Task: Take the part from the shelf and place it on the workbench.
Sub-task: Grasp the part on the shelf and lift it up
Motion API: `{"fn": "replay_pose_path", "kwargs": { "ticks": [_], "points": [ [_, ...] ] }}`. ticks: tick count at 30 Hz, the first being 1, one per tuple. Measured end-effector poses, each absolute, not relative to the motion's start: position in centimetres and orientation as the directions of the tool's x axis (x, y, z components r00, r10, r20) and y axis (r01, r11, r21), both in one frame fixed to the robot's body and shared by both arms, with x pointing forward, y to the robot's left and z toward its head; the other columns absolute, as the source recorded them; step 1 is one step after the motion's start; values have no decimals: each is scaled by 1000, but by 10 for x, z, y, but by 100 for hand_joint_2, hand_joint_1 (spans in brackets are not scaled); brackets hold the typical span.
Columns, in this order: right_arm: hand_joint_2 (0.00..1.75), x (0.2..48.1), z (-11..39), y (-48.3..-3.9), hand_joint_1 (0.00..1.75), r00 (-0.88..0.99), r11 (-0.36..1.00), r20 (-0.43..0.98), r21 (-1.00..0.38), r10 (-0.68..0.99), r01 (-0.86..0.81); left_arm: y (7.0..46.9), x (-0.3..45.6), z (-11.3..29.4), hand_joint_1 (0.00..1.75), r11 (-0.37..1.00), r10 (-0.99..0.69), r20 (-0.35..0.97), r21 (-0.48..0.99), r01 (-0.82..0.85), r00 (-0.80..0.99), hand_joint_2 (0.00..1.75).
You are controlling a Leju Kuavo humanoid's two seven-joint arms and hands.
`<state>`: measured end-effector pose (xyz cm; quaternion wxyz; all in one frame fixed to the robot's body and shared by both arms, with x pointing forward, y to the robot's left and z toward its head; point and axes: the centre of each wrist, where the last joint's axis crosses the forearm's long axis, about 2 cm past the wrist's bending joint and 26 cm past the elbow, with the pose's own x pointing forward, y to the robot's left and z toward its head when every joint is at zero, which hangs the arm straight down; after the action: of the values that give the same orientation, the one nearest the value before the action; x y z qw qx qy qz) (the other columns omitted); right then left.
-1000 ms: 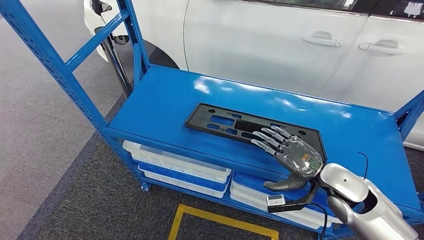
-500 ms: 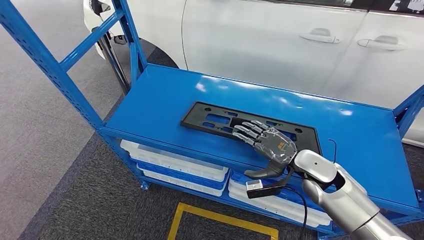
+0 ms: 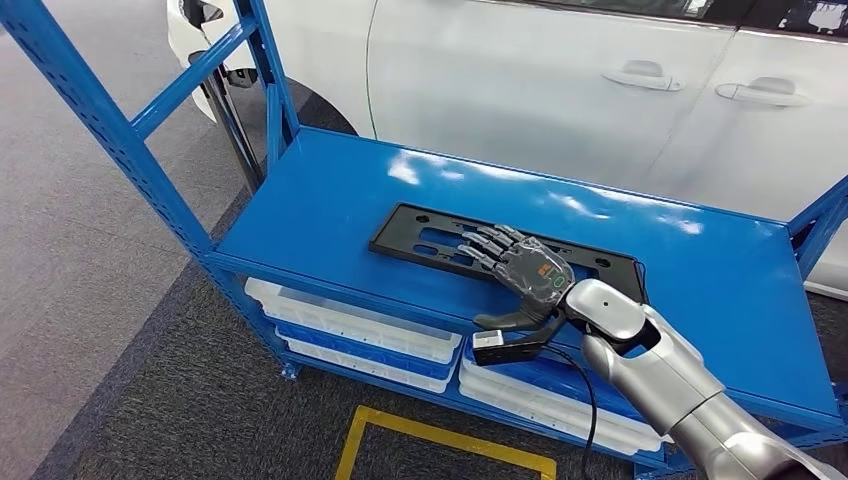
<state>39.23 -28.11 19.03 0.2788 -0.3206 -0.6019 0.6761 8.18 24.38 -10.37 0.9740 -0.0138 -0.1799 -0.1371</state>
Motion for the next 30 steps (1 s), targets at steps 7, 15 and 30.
{"fn": "replay_pose_path", "kwargs": {
  "ticks": [7, 15, 30],
  "points": [
    [0, 401, 180, -279, 0, -612, -145, -99, -989, 784, -27, 243, 82, -104, 0, 962, -262, 355, 20, 273, 897, 0],
    [0, 418, 180, -273, 0, -595, -162, -103, -986, 797, -46, 242, 83, -103, 0, 960, -267, 356, 18, 279, 895, 0],
    [175, 428, 174, -268, 0, -573, -187, -122, -981, 810, -56, 243, 81, -104, 0, 957, -275, 359, 18, 288, 892, 0]
  ]
}}
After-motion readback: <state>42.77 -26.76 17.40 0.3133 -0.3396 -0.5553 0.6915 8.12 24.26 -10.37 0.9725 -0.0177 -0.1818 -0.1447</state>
